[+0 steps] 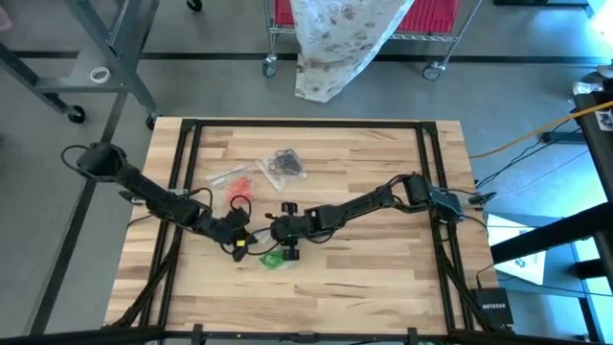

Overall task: Sort rubber bands
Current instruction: Close the transparent zip bag

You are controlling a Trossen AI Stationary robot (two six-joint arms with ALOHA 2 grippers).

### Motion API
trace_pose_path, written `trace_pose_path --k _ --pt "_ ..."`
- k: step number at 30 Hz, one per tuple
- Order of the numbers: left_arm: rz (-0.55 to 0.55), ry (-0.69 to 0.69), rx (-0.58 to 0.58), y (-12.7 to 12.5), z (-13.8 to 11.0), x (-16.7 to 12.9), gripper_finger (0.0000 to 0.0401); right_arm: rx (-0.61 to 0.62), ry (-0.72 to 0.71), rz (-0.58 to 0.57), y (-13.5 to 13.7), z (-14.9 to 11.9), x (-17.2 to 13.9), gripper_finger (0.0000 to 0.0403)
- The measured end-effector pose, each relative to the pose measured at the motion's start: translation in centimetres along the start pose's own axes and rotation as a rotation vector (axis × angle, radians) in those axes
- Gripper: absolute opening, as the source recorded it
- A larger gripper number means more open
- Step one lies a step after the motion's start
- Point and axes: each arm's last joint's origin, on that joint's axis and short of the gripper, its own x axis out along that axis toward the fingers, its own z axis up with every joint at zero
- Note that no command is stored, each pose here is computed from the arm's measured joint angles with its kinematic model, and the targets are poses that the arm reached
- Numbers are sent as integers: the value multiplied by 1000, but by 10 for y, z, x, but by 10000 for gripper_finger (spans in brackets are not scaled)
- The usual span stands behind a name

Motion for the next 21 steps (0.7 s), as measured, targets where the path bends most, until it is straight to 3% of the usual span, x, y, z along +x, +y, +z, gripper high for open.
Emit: trace_pose_path --k 5,10,17,21 --pt "44 39 97 -5 5 -4 1 -26 3 5 -1 5 -11 98" --pt "114 114 245 -16 16 -12 1 -43 -90 20 -5 32 -51 98" --pt "64 78 394 -42 37 -20 0 -41 -257 36 -7 54 -72 99" --pt "52 67 435 -50 43 -23 0 -51 -262 87 -5 55 -73 109"
